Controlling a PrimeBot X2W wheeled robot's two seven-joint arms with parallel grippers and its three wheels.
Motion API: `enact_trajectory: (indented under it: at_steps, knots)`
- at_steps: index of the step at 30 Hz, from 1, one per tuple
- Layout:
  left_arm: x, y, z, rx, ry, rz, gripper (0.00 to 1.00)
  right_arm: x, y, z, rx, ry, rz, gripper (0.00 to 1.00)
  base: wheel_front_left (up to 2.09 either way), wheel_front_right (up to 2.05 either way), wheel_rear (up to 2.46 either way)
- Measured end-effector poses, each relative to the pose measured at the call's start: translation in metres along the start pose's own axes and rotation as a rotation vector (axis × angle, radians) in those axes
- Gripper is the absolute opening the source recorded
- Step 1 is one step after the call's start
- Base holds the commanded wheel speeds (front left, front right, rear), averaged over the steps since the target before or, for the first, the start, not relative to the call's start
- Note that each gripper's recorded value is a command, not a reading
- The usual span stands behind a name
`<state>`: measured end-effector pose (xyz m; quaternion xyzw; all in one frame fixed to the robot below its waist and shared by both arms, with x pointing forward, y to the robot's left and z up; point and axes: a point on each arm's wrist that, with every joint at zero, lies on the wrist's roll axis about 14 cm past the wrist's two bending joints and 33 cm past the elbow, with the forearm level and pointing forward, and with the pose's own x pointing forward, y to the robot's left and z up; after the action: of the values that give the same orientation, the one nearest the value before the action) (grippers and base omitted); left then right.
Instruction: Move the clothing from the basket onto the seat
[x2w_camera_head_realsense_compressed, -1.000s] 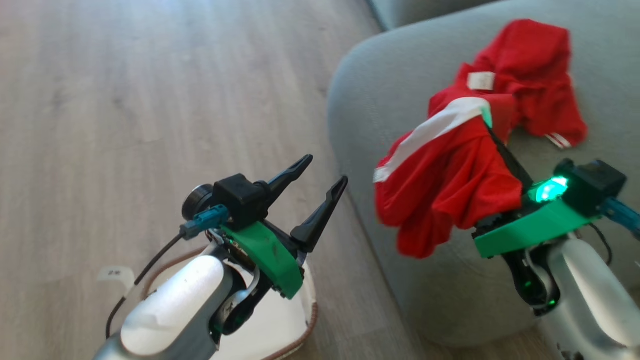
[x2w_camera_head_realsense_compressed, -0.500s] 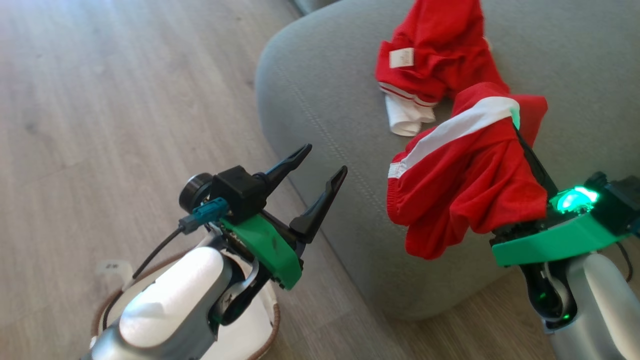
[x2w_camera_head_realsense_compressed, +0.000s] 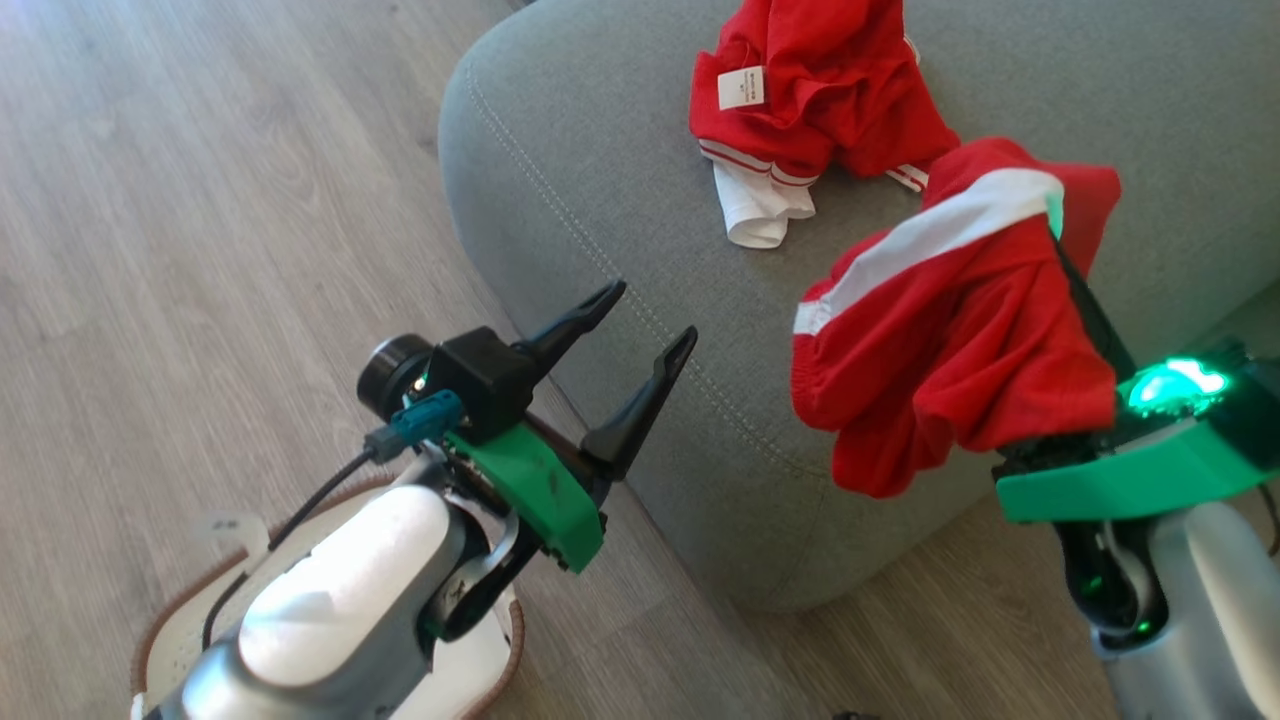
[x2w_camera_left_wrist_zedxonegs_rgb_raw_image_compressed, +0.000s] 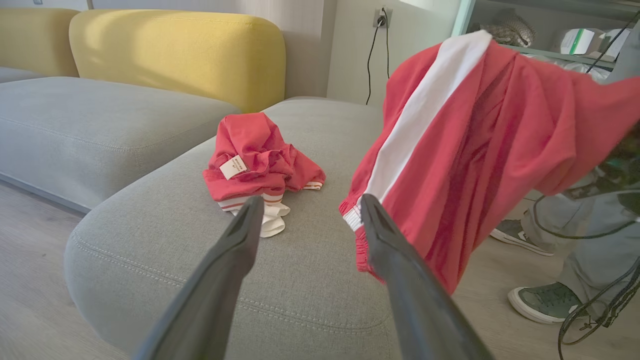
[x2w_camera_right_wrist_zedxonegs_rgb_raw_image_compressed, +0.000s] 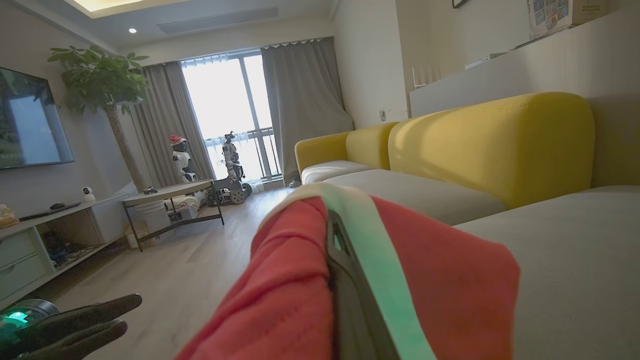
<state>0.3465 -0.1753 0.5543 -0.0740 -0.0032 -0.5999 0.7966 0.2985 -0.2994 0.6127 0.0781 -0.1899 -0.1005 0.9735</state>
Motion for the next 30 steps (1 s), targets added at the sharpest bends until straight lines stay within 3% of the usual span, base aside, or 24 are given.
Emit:
enact_trajectory:
  at_steps: [4,14,20,30]
  knots:
    - [0.004,0.004,0.001,-0.002,-0.008,-0.006,1.0,0.016,-0.001,0.008,-0.032,-0.019,0.023,0.0,0.0,0.0,0.0]
    - [0.002,0.031,-0.007,-0.017,-0.004,0.024,1.0,0.097,-0.016,0.024,-0.176,-0.035,0.1,0.0,0.0,0.0,0.0]
    - [0.0,0.061,-0.017,-0.03,-0.002,0.048,1.0,0.152,-0.049,0.004,-0.293,0.049,0.061,0.0,0.0,0.0,0.0]
    - [-0.007,0.109,-0.041,-0.048,0.009,0.097,1.0,0.204,-0.102,-0.058,-0.398,0.201,-0.059,0.0,0.0,0.0,0.0]
